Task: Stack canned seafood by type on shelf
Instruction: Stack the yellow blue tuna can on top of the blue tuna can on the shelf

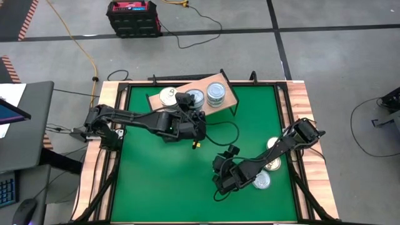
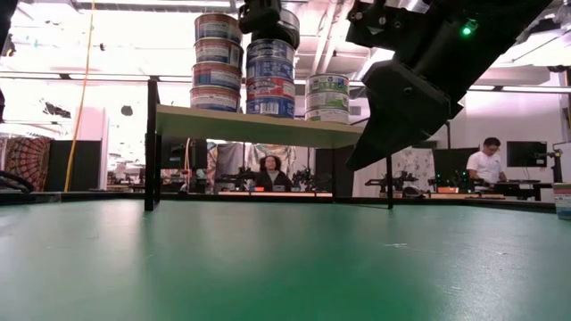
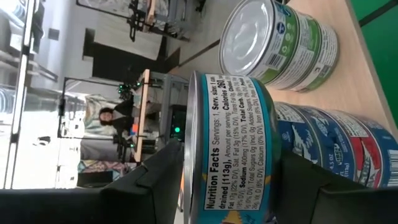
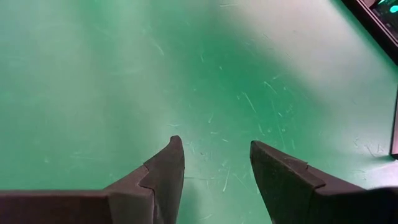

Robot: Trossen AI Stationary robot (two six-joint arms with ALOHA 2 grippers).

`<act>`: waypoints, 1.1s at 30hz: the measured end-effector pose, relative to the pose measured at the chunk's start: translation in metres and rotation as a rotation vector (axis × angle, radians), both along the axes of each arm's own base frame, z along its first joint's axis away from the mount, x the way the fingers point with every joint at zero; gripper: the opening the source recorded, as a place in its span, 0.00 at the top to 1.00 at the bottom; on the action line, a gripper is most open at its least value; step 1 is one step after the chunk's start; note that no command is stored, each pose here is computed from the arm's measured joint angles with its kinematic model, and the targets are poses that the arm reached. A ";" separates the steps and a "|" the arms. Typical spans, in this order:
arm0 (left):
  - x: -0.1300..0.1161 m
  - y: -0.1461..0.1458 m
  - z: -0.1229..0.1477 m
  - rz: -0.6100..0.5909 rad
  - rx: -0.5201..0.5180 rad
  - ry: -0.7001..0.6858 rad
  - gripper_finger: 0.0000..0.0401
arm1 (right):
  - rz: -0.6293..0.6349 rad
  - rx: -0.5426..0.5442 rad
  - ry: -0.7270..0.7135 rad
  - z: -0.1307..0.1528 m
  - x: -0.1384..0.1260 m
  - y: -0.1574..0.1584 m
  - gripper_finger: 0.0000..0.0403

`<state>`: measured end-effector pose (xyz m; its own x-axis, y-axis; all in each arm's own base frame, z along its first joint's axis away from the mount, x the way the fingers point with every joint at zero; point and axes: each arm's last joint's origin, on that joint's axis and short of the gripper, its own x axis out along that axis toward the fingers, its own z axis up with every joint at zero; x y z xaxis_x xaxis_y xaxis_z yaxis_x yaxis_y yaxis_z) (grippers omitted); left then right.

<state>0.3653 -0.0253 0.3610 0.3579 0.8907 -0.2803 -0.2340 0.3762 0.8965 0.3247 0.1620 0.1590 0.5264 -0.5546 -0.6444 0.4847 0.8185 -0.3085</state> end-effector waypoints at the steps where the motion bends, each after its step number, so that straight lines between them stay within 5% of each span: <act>1: 0.000 0.000 0.000 0.000 0.001 0.001 0.51 | 0.000 0.001 -0.001 0.000 0.000 0.000 0.46; 18: -0.015 -0.001 0.016 -0.022 -0.180 -0.063 0.51 | 0.000 0.004 -0.008 0.000 0.001 0.000 0.46; 33: -0.015 0.007 0.015 -0.016 -0.217 -0.061 0.51 | 0.002 0.005 -0.010 0.000 0.001 0.001 0.46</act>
<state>0.3502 -0.0187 0.3759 0.3934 0.8060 -0.4423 -0.2778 0.5627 0.7786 0.3256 0.1625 0.1593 0.5338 -0.5504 -0.6420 0.4858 0.8210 -0.2999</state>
